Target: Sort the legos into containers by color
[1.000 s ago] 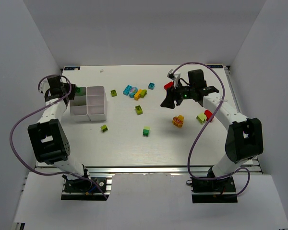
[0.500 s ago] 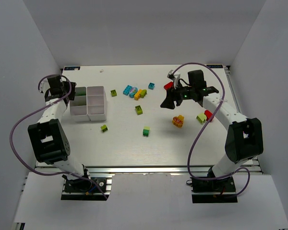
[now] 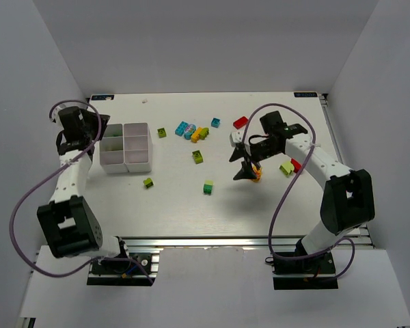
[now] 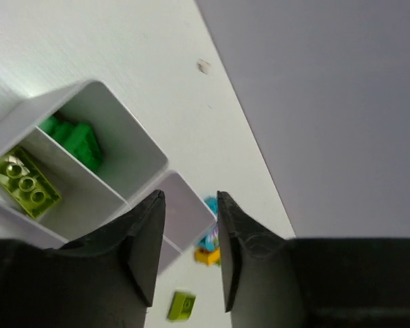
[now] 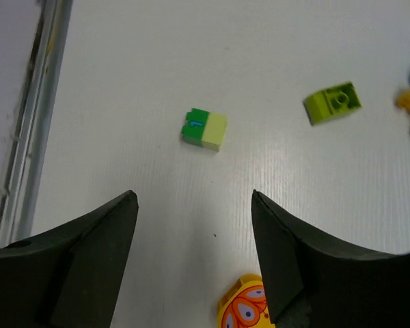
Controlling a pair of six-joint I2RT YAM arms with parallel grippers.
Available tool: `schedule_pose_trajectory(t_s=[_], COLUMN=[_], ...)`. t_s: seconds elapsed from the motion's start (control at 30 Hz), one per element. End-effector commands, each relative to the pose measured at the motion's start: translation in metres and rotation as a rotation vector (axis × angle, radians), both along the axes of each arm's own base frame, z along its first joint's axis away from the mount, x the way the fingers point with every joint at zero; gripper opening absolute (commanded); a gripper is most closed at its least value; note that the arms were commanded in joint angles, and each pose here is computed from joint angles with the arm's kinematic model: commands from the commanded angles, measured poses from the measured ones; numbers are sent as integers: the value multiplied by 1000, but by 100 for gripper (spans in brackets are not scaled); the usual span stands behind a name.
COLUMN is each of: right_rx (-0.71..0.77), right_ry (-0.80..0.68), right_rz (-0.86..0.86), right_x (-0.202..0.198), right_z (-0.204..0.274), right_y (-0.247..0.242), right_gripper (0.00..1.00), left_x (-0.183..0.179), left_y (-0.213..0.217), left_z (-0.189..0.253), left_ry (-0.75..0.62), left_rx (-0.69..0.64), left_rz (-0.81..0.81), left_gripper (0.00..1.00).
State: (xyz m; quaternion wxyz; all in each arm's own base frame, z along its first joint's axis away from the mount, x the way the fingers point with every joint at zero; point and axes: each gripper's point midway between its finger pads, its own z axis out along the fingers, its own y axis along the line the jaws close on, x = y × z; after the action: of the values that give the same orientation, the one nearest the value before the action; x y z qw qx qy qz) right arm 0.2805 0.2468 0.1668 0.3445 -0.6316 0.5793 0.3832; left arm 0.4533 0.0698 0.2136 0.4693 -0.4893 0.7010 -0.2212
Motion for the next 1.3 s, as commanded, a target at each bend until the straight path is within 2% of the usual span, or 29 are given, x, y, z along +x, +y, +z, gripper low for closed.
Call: schedule_pose_trajectory(t_s=[0.0, 0.03, 0.17, 0.3, 0.4, 0.53, 0.87, 1.27], right_rx=[49, 71, 7, -34, -55, -80, -124, -134], right_ry=[-196, -317, -501, -607, -637, -666, -740, -789], right_rz=[344, 443, 638, 788, 904, 979, 1081, 1148], right_x=[-49, -50, -49, -36, -34, -29, -9, 2], right_z=[-3, -9, -31, -44, -54, -64, -91, -113], right_y=[-3, -2, -2, 14, 27, 47, 79, 105], right_gripper=[77, 80, 86, 87, 86, 85, 84, 80], left_x=[-32, -41, -67, -95, -106, -127, -191, -224], left_y=[-29, -35, -49, -48, -58, -67, -85, -93], left_z=[40, 31, 25, 13, 15, 18, 4, -7], left_ry=[-108, -91, -81, -49, -72, -69, -26, -6], left_rx=[98, 90, 73, 59, 57, 79, 103, 76], left_rz=[-189, -212, -262, -229, -281, -320, -343, -316], left_gripper=[50, 62, 98, 98, 98, 98, 98, 98])
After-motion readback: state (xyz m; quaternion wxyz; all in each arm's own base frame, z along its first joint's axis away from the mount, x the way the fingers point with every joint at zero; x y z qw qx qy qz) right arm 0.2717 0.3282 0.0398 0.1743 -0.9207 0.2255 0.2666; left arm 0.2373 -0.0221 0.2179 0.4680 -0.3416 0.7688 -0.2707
